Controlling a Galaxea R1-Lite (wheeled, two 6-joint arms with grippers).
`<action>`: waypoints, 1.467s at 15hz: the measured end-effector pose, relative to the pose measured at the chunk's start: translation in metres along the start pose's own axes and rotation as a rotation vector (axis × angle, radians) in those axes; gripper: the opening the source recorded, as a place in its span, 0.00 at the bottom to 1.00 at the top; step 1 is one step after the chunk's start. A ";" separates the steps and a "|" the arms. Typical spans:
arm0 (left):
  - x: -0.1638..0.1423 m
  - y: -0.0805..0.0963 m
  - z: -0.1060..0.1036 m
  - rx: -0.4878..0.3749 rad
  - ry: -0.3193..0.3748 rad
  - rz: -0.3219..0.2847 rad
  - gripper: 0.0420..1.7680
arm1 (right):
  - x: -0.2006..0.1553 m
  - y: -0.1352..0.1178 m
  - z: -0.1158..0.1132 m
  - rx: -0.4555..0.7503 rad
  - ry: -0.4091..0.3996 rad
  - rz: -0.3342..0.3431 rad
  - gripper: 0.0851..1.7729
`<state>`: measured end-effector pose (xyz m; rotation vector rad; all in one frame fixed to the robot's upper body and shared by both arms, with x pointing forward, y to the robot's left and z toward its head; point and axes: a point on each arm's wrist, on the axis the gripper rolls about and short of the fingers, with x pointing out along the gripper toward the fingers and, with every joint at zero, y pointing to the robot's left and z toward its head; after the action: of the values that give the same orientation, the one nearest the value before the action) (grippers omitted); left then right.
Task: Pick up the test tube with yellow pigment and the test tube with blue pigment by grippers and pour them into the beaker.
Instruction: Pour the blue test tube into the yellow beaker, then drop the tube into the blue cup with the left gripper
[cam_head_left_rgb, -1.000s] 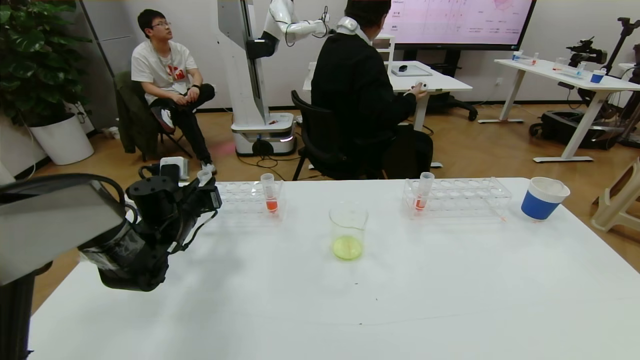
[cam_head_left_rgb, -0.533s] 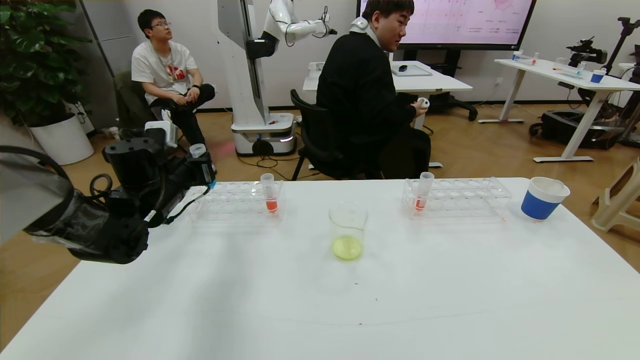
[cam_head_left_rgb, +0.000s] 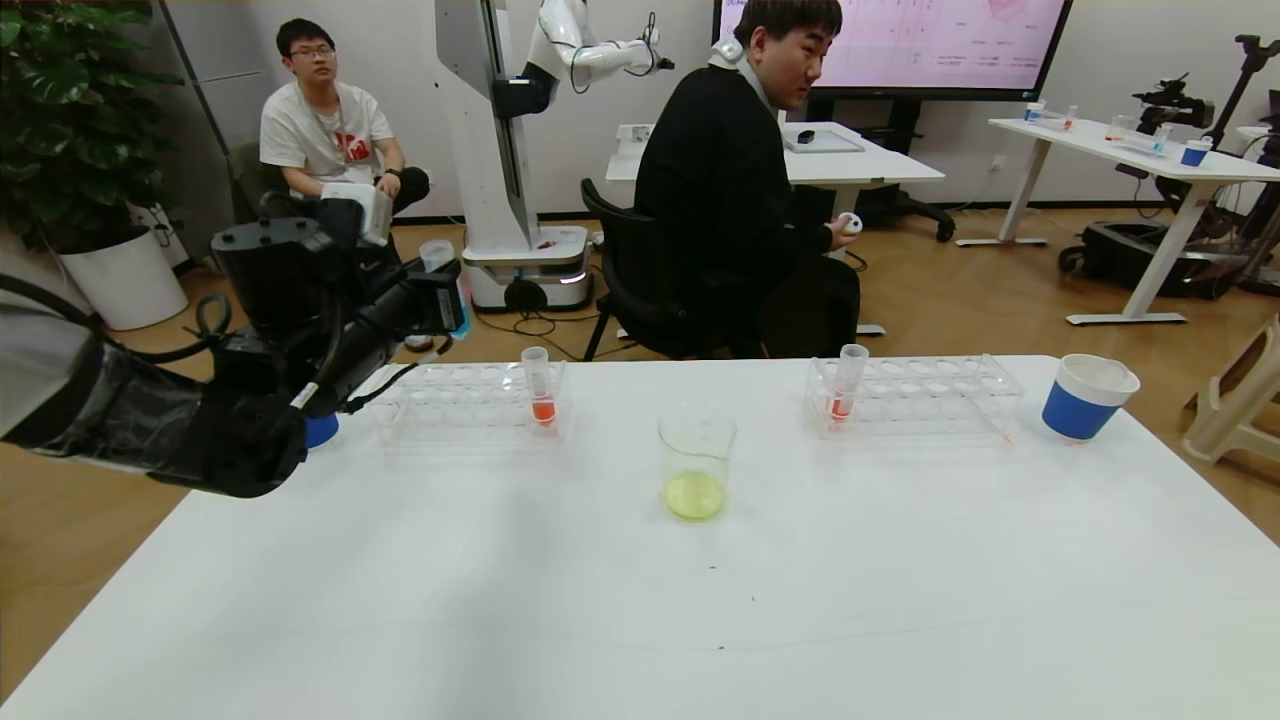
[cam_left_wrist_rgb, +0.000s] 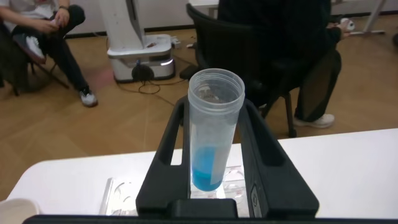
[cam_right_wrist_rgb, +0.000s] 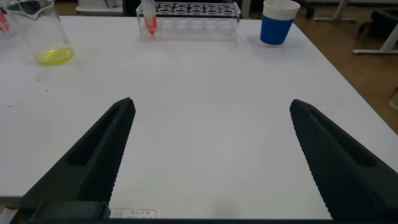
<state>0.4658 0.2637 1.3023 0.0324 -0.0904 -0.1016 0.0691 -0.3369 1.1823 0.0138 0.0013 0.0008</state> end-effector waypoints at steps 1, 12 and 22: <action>0.002 -0.013 0.011 0.011 -0.037 -0.051 0.26 | 0.000 0.000 0.000 0.000 0.000 0.001 0.98; 0.017 -0.116 -0.011 0.310 -0.329 -0.530 0.26 | 0.000 0.000 0.000 0.000 0.000 0.001 0.98; 0.015 -0.129 -0.056 0.634 -0.425 -0.719 0.26 | 0.000 0.000 0.000 0.000 0.000 0.000 0.98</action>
<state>0.4731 0.1352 1.2433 0.6812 -0.5331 -0.7969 0.0691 -0.3369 1.1823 0.0138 0.0013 0.0013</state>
